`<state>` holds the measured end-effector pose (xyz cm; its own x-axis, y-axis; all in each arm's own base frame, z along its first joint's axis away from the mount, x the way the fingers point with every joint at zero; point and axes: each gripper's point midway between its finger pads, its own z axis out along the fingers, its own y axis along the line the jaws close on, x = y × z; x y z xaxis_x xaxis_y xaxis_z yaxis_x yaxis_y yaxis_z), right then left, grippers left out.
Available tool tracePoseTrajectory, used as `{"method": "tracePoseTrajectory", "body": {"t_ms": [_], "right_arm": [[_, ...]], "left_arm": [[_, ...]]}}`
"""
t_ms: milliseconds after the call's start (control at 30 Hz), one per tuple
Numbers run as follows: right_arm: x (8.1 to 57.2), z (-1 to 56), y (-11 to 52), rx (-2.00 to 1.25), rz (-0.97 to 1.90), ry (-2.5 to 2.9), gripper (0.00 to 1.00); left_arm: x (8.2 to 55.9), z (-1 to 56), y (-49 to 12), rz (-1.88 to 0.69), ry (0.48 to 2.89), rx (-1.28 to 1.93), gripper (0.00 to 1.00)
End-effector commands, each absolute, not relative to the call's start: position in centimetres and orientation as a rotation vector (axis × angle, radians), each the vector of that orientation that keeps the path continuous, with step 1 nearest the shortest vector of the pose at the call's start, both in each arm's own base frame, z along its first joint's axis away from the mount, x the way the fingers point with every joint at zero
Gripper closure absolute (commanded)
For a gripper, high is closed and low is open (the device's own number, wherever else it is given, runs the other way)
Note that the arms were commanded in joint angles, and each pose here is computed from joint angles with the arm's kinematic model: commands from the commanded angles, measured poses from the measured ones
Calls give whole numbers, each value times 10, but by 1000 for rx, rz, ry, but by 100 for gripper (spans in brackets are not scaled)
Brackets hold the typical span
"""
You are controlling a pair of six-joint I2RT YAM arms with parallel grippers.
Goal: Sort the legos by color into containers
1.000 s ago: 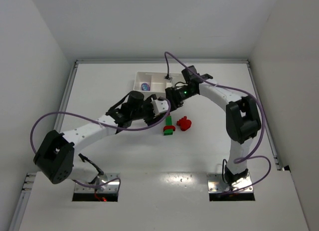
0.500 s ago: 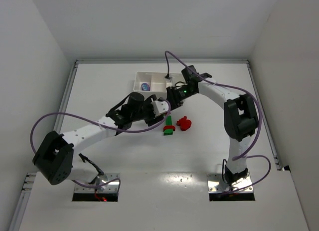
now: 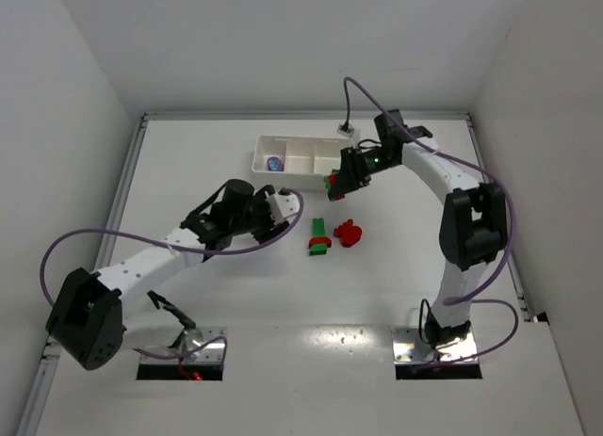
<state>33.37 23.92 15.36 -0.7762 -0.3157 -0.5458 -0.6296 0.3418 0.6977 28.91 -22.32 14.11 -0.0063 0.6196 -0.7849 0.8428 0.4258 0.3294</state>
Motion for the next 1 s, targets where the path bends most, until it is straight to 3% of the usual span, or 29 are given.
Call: {"method": "tracePoseTrajectory", "body": {"t_ms": [0, 100, 167, 200, 233, 300, 367, 400, 533, 800, 900, 933, 967], "right_arm": [[347, 184, 237, -919, 1325, 2168, 100], [355, 180, 231, -906, 1267, 2183, 100], [361, 178, 226, -897, 1230, 2186, 100], [364, 177, 226, -897, 1209, 2186, 100], [367, 176, 226, -897, 1209, 2186, 100], [372, 178, 226, -900, 1182, 2176, 100], [377, 176, 222, -888, 1166, 2182, 100], [381, 174, 221, -886, 1151, 2189, 100], [385, 177, 222, -889, 1145, 2178, 100], [391, 175, 213, -863, 1115, 2192, 100], [391, 173, 213, -863, 1115, 2192, 100], [391, 173, 213, -863, 1115, 2192, 100], [391, 169, 213, -861, 1119, 2201, 100]], "left_arm": [[303, 167, -219, -258, 1665, 1252, 100], [353, 203, -217, -176, 1653, 1108, 100], [391, 187, -212, -136, 1787, 1020, 100], [419, 218, -212, -107, 1762, 950, 100], [438, 191, -212, -107, 1861, 921, 100], [477, 220, -213, -113, 1830, 821, 100], [504, 194, -208, -109, 1924, 750, 100], [522, 214, -208, -108, 1894, 715, 100], [551, 196, -206, -104, 1946, 671, 100], [556, 160, -195, -87, 2032, 674, 100], [552, 153, -194, -87, 2051, 680, 83], [554, 153, -189, -88, 2057, 660, 59], [554, 153, -189, -95, 2062, 647, 47]]}}
